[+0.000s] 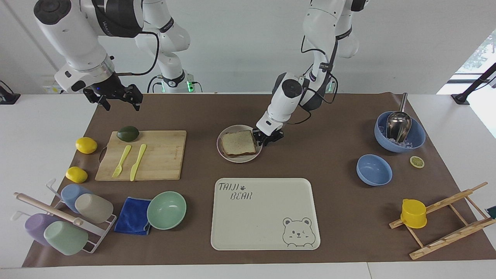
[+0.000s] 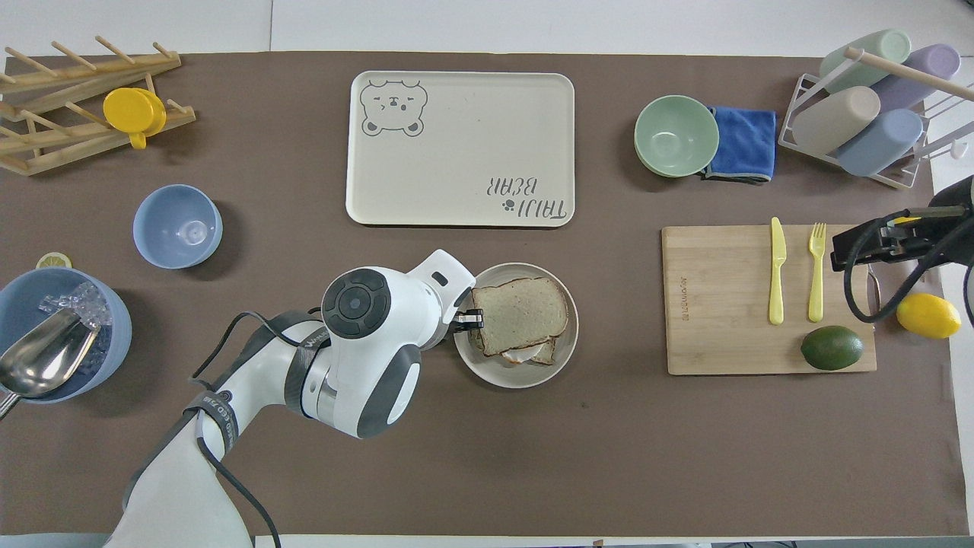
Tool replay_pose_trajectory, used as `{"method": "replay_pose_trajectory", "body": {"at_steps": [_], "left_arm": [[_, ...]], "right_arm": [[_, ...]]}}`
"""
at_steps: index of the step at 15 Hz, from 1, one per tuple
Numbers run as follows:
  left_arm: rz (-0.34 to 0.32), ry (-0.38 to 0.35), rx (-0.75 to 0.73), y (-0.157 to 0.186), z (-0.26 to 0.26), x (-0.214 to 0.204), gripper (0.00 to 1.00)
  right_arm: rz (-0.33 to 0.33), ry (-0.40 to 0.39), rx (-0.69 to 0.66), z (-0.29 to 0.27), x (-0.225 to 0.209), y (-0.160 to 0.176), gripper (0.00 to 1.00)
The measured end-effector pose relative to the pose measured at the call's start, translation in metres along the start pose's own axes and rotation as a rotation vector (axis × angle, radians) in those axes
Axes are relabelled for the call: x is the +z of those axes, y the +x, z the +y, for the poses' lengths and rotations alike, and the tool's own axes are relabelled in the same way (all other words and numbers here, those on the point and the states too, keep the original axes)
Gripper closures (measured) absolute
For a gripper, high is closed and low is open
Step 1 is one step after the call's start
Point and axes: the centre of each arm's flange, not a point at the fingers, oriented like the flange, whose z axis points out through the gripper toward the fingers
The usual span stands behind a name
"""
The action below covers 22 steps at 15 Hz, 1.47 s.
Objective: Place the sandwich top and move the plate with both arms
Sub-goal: 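Grasp the white plate rim with the left gripper while the right gripper withdraws, then slide the white plate with the left gripper onto the bear tray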
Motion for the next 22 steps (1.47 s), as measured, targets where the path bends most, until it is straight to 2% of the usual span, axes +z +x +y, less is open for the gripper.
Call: {"method": "replay_pose_trajectory", "body": {"at_steps": [1, 10, 14, 18, 22], "left_arm": [[0.003, -0.008, 0.000, -0.001, 0.002, -0.003, 0.96], [-0.003, -0.040, -0.050, 0.007, -0.002, -0.010, 0.96], [-0.021, -0.061, -0.110, 0.049, -0.019, -0.060, 0.96], [0.011, -0.114, -0.173, 0.097, -0.038, -0.118, 0.96], [0.042, -0.136, -0.226, 0.143, -0.062, -0.142, 0.96]], "right_arm": [[0.000, 0.000, 0.000, 0.000, 0.000, 0.000, 0.00], [0.000, 0.000, 0.000, 0.000, 0.000, 0.000, 0.00], [0.000, 0.000, 0.000, 0.000, 0.000, 0.000, 0.00], [0.000, 0.000, 0.000, 0.000, 0.000, 0.000, 0.00], [0.000, 0.000, 0.000, 0.000, 0.000, 0.000, 0.00]]}}
